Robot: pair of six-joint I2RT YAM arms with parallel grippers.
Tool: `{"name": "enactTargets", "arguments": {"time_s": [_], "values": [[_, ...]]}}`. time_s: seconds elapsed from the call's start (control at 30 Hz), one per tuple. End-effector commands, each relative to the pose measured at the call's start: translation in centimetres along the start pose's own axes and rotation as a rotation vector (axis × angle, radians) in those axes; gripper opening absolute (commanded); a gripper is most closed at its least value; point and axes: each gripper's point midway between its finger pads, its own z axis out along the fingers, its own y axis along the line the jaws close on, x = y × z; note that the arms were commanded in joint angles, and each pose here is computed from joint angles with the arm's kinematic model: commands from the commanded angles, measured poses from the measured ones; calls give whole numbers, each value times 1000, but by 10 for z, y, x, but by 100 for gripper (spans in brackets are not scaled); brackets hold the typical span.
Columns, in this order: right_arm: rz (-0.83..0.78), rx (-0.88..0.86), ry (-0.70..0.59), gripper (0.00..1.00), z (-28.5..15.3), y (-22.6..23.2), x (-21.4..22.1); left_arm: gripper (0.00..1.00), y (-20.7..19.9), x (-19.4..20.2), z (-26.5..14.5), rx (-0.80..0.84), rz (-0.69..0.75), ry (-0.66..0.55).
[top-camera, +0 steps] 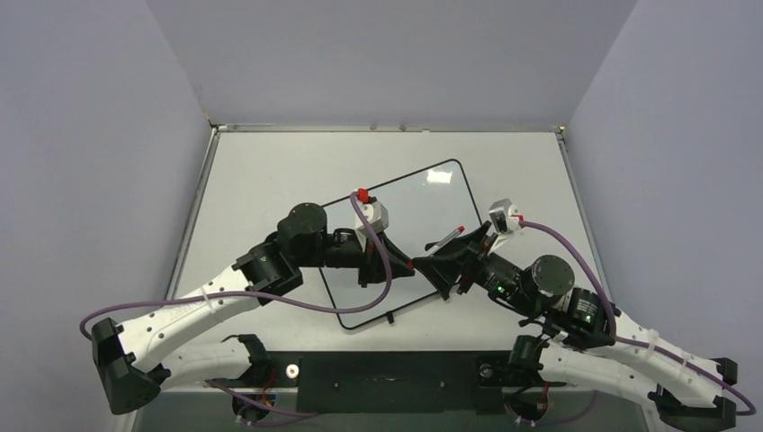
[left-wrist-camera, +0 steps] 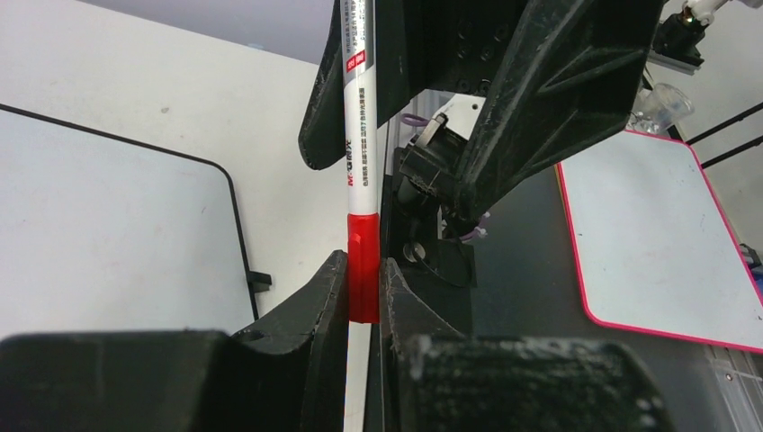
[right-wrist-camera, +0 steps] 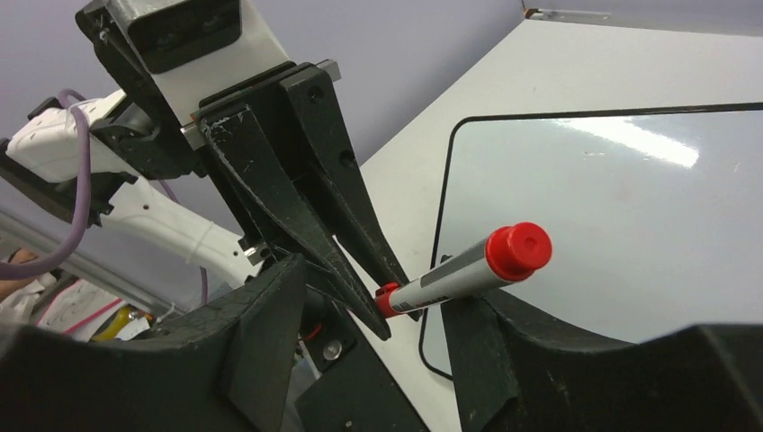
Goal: Write a sentence on the whiteboard
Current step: Open the pen cap.
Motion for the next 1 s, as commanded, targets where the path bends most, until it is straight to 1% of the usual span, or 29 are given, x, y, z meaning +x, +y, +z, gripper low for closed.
{"name": "enactTargets", "arguments": {"time_s": [0.0,0.2,0.27,0.3,0.33,0.37,0.4,0.43,0.5,0.63,0.67,0.7,0.73,0.8,0.87,0.97], "values": [[-41,-115,-1,51,2,25,-12,0,-17,-16,-11,43,58,-9],[-61,-145,20,39,6,28,-10,0,-19,-17,-18,35,74,-10],[-63,-142,25,33,8,26,-9,0,-18,-16,-18,26,75,-6],[-64,-141,27,28,8,24,-9,0,-18,-16,-19,25,77,-6],[-61,-131,25,25,9,21,-10,0,-17,-16,-19,21,77,-6],[-60,-134,29,18,10,21,-9,0,-17,-15,-20,19,77,-5],[-56,-127,26,15,11,18,-10,0,-17,-15,-20,18,78,-7],[-53,-131,30,9,11,18,-9,0,-16,-15,-21,14,79,-7],[-43,-127,29,0,13,15,-9,0,-15,-15,-22,3,77,-10],[-10,-88,22,0,17,5,-9,0,-10,-19,-23,-34,66,-27],[-5,-75,20,0,19,2,-8,7,-7,-20,-23,-51,65,-37],[7,-59,16,0,20,-1,-8,10,-7,-21,-23,-56,58,-42],[15,-52,11,0,21,-3,-8,17,-6,-23,-23,-62,62,-57],[36,-33,1,0,23,-7,-7,25,-6,-25,-24,-66,61,-80],[50,-31,-7,0,24,-8,-7,28,-6,-25,-24,-66,58,-97],[62,-29,-10,0,25,-9,-6,30,-7,-26,-23,-59,50,-118]]}}
